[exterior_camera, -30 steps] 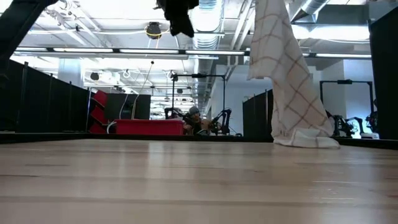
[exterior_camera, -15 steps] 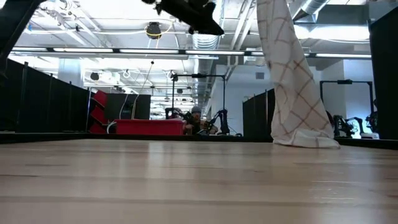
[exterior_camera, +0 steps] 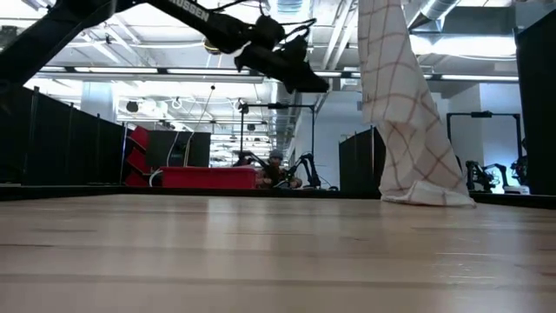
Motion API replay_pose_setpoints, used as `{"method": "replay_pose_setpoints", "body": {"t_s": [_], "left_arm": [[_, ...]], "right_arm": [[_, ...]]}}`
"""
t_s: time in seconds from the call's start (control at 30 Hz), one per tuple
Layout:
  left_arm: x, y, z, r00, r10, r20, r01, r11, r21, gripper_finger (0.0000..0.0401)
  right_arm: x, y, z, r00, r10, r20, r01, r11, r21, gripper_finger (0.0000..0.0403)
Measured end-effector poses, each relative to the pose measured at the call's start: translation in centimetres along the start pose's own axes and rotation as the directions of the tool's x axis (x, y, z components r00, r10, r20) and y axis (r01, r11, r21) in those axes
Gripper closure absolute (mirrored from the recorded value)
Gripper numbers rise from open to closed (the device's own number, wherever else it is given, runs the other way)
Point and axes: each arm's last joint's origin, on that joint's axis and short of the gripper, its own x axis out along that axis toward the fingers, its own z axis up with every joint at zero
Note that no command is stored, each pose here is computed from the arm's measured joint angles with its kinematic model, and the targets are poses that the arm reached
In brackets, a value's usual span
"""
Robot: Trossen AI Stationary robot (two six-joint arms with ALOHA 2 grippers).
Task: Roll towel
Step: Fold the white patterned towel
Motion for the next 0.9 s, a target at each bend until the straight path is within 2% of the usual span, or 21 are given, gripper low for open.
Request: {"method": "replay_pose_setpoints", "body": {"t_s": [0.17, 0.23, 0.37, 0.63, 0.9], "left_arm": [[2.4, -0.2, -1.2, 0.998, -0.034, 0.061, 0.035, 0.999, -0.019, 0.0243], [2.9, 0.0, -1.4, 0.995, -0.031, 0.095, 0.033, 0.999, -0.017, 0.0242], [3.9, 0.2, -1.9, 0.989, -0.099, 0.111, 0.103, 0.994, -0.031, 0.0246], [5.6, 0.8, -1.3, 0.970, -0.179, 0.167, 0.187, 0.982, -0.038, 0.0250], [6.7, 1.1, -0.6, 0.950, -0.262, 0.170, 0.272, 0.961, -0.037, 0.0251]], "right_arm": [[0.0, 0.2, -0.1, 1.000, 0.004, -0.018, -0.004, 1.000, 0.013, 0.0403], [0.0, 0.3, -0.1, 1.000, 0.012, -0.018, -0.012, 1.000, 0.013, 0.0403], [0.0, 0.7, 0.1, 0.999, 0.033, -0.007, -0.032, 0.999, 0.011, 0.0403], [-0.1, 1.6, 0.6, 0.997, 0.081, 0.017, -0.082, 0.996, 0.032, 0.0403], [-0.1, 1.9, 0.7, 0.995, 0.095, 0.027, -0.096, 0.995, 0.034, 0.0403]]}}
